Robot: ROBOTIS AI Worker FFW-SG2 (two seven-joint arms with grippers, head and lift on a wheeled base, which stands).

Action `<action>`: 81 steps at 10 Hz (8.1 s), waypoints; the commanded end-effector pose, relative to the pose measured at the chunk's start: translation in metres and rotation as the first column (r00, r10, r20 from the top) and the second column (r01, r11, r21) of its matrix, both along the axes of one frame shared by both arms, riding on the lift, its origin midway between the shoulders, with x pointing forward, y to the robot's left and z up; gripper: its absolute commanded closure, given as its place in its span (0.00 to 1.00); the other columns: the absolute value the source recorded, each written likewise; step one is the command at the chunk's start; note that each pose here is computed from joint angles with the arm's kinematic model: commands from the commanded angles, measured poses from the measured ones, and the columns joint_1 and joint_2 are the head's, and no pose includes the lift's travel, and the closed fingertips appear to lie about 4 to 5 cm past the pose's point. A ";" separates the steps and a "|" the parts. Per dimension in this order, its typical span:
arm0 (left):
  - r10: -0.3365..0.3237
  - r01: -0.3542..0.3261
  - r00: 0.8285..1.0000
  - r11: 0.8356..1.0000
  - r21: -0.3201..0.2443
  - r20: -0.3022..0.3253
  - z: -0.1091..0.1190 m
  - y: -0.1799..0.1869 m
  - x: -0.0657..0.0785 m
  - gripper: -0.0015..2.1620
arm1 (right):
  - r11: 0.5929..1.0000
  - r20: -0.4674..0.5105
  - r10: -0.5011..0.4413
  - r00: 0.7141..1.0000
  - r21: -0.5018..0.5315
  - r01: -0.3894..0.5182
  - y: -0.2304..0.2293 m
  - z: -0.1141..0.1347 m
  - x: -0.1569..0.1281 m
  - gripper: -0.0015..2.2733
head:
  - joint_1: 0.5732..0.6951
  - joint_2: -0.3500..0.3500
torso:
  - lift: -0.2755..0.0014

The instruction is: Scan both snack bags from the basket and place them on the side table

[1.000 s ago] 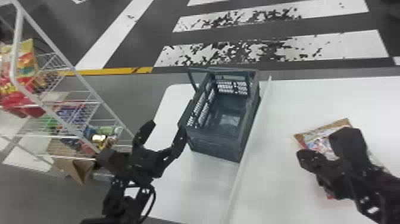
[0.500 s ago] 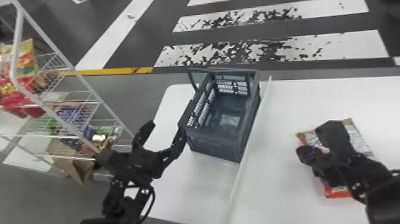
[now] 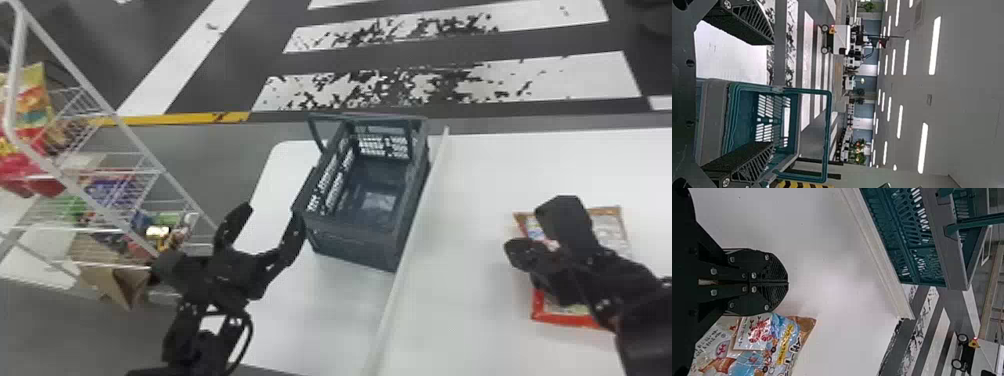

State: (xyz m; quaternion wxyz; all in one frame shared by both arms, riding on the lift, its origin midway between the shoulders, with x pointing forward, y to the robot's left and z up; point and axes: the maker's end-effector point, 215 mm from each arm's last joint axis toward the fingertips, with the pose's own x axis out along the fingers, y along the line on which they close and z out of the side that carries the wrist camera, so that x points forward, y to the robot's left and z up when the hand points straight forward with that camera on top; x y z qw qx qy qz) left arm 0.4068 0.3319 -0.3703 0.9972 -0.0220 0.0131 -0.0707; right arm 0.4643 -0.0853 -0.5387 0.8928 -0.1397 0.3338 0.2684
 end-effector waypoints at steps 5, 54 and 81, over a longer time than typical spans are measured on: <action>-0.001 0.001 1.000 1.000 0.000 0.002 0.001 0.000 0.000 0.04 | 0.999 -0.019 -0.028 0.999 -0.018 0.028 -0.029 -0.008 -0.004 0.99 | 1.00 0.91 | 0.72; -0.008 0.008 1.000 1.000 -0.007 -0.008 -0.005 0.001 0.002 0.04 | 0.884 -0.077 -0.460 0.885 -0.136 0.448 -0.217 0.044 -0.102 1.00 | 1.00 0.54 | 0.72; -0.019 0.019 1.000 1.000 -0.017 -0.013 -0.009 -0.004 0.004 0.04 | 0.771 -0.074 -0.626 0.776 -0.207 0.602 -0.349 -0.009 -0.083 1.00 | 1.00 0.28 | 0.72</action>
